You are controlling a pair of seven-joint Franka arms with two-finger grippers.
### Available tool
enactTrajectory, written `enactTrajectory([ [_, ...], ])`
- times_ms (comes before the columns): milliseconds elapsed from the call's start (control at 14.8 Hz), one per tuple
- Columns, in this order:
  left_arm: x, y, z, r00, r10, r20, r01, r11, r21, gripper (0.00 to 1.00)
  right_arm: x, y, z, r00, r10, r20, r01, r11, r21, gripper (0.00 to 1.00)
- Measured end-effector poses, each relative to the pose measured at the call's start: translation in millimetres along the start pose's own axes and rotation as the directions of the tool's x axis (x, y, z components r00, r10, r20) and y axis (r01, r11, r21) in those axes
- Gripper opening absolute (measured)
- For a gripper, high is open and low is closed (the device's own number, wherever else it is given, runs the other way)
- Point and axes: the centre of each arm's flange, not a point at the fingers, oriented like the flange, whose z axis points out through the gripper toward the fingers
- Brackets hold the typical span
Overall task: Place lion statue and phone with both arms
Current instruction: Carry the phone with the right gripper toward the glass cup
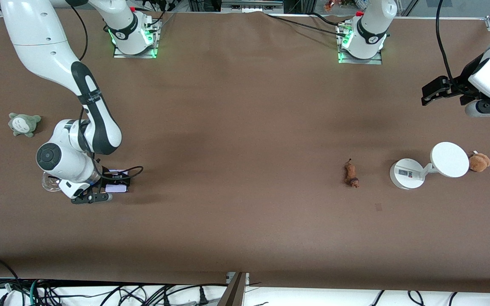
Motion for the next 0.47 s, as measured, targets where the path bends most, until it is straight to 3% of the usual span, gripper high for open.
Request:
enactTrajectory([
  [475,0.1,-0.3,-0.1,1.000,-0.001,-0.001,0.001,1.000,0.000,1.00,0.8,15.4,11.9,0.999,0.021,-0.036,-0.021,1.000,-0.012,0.85],
])
